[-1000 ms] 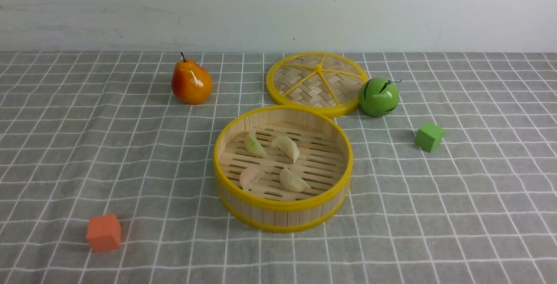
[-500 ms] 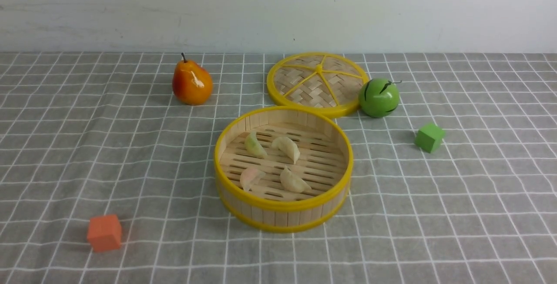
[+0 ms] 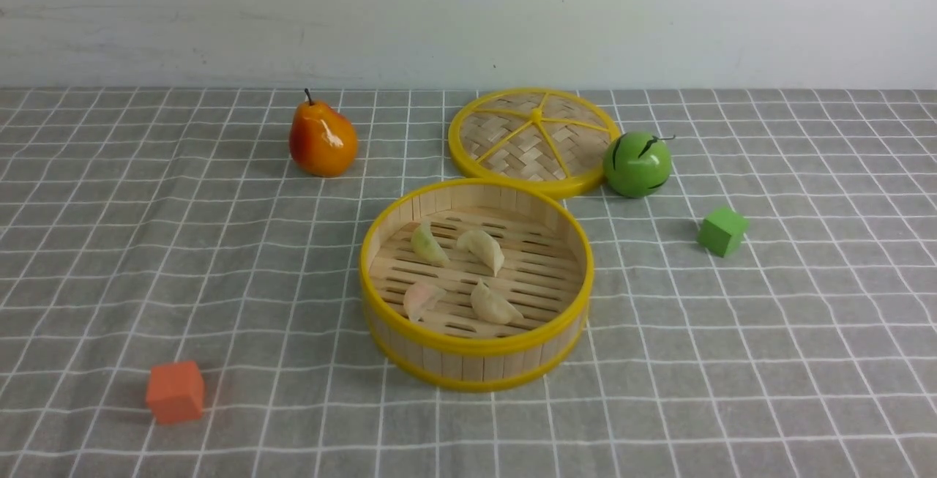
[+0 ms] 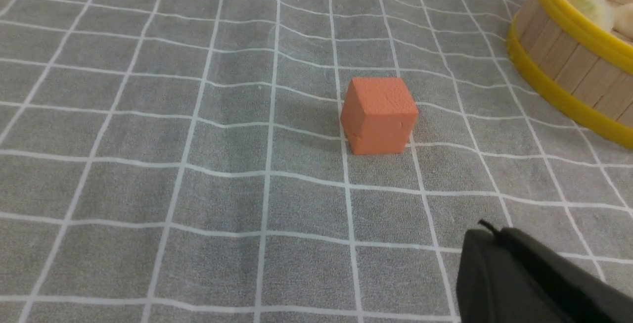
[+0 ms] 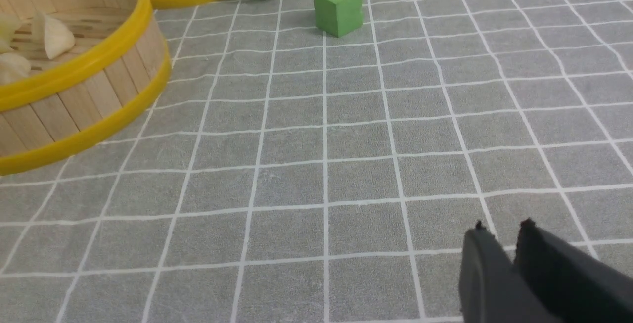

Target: Put the dumplings into the steamer on the table with the grey tablecloth.

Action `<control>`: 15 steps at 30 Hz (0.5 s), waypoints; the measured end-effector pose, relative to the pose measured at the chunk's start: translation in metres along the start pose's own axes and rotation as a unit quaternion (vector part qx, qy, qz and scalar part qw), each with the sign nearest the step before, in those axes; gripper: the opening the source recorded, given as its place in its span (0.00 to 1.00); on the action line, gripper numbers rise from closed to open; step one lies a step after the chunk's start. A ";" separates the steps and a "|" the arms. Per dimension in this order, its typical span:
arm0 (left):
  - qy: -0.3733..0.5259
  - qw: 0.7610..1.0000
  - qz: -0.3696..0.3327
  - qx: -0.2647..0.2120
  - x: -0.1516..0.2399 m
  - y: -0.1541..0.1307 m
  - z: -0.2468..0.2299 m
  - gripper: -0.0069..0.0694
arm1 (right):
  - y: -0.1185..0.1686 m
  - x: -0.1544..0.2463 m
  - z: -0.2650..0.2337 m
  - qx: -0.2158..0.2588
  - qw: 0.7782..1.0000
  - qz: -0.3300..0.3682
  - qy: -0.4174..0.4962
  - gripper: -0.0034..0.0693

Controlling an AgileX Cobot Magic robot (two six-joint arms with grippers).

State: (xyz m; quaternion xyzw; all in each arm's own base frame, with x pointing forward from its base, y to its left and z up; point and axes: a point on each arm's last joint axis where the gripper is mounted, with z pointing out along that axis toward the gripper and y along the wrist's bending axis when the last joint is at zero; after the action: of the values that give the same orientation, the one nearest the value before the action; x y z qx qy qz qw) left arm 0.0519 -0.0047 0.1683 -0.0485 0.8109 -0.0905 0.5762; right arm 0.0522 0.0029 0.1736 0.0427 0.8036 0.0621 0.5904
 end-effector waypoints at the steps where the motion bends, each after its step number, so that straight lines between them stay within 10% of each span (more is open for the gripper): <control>1: 0.000 1.000 0.000 0.000 0.000 0.000 0.000 0.07 | 0.000 0.000 0.000 0.000 1.000 0.000 0.000 0.18; 15: 0.000 1.000 0.000 0.000 0.000 0.000 0.000 0.07 | 0.000 0.000 0.000 0.000 1.000 0.000 0.000 0.20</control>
State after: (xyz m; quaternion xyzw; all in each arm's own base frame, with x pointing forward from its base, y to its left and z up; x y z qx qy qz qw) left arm 0.0519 -0.0047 0.1683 -0.0487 0.8109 -0.0908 0.5761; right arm 0.0522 0.0029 0.1736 0.0427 0.8036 0.0621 0.5904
